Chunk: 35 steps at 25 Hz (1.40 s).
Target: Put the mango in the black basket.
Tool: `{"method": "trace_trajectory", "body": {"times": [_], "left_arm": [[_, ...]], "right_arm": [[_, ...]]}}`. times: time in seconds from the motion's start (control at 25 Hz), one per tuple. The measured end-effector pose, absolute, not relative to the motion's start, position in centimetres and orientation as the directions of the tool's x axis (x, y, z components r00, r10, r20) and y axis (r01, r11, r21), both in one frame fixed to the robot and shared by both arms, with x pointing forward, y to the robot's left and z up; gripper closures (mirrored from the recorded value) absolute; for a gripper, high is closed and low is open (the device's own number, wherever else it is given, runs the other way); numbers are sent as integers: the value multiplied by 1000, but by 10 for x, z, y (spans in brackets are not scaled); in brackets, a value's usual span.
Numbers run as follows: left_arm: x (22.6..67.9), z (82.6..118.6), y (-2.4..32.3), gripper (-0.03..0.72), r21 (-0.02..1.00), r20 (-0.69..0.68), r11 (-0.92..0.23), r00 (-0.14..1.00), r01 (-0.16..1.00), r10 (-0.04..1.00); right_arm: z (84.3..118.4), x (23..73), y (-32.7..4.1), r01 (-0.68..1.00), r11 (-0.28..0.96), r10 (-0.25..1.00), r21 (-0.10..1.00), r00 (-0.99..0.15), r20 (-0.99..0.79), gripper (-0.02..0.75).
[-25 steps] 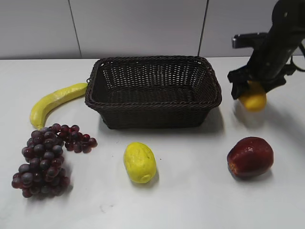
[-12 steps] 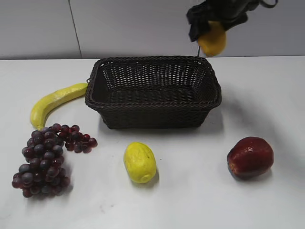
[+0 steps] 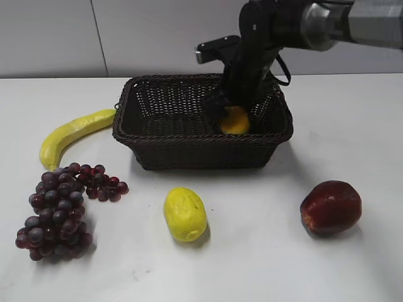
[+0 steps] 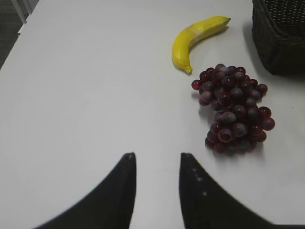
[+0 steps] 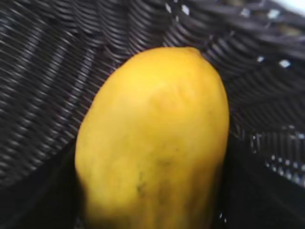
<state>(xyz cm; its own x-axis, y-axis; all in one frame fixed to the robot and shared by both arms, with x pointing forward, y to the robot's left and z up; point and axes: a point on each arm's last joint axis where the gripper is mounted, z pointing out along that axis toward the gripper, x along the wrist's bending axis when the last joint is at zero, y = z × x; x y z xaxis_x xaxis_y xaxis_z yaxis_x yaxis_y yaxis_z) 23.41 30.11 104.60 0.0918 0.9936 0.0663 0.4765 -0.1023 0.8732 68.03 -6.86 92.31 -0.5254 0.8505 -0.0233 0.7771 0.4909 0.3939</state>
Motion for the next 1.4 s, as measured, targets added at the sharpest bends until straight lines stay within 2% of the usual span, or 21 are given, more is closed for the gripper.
{"method": "trace_trajectory", "body": {"times": [0.2, 0.28, 0.44, 0.52, 0.68, 0.92, 1.08, 1.24, 1.4], "left_arm": [[234, 1046, 301, 458, 873, 66, -102, 92, 477, 994], [234, 1046, 301, 458, 873, 66, -102, 92, 477, 994], [234, 1046, 301, 458, 873, 66, -102, 92, 477, 994], [234, 1046, 301, 458, 873, 66, -102, 92, 477, 994], [234, 1046, 301, 458, 873, 66, -102, 92, 477, 994], [234, 1046, 301, 458, 873, 66, -102, 92, 477, 994], [234, 1046, 301, 458, 873, 66, -102, 92, 477, 994], [234, 1046, 301, 458, 873, 66, -102, 92, 477, 994], [234, 1046, 301, 458, 873, 66, -102, 92, 477, 994]], "right_arm": [[905, 681, -68, 788, 498, 850, 361, -527, -22, 133], [905, 681, -68, 788, 497, 850, 364, -526, -22, 92], [917, 681, -70, 787, 516, 844, 337, -536, -41, 83], [937, 681, -72, 781, 531, 838, 329, -541, -66, 83], [1003, 675, -79, 750, 532, 837, 392, -537, -108, 87], [1097, 637, -104, 739, 517, 850, 433, -503, -156, 94], [1151, 603, -122, 712, 472, 871, 520, -469, -147, 120], [1180, 552, -145, 712, 429, 885, 555, -455, -100, 144], [1179, 494, -172, 740, 407, 892, 536, -449, -58, 148]]}}
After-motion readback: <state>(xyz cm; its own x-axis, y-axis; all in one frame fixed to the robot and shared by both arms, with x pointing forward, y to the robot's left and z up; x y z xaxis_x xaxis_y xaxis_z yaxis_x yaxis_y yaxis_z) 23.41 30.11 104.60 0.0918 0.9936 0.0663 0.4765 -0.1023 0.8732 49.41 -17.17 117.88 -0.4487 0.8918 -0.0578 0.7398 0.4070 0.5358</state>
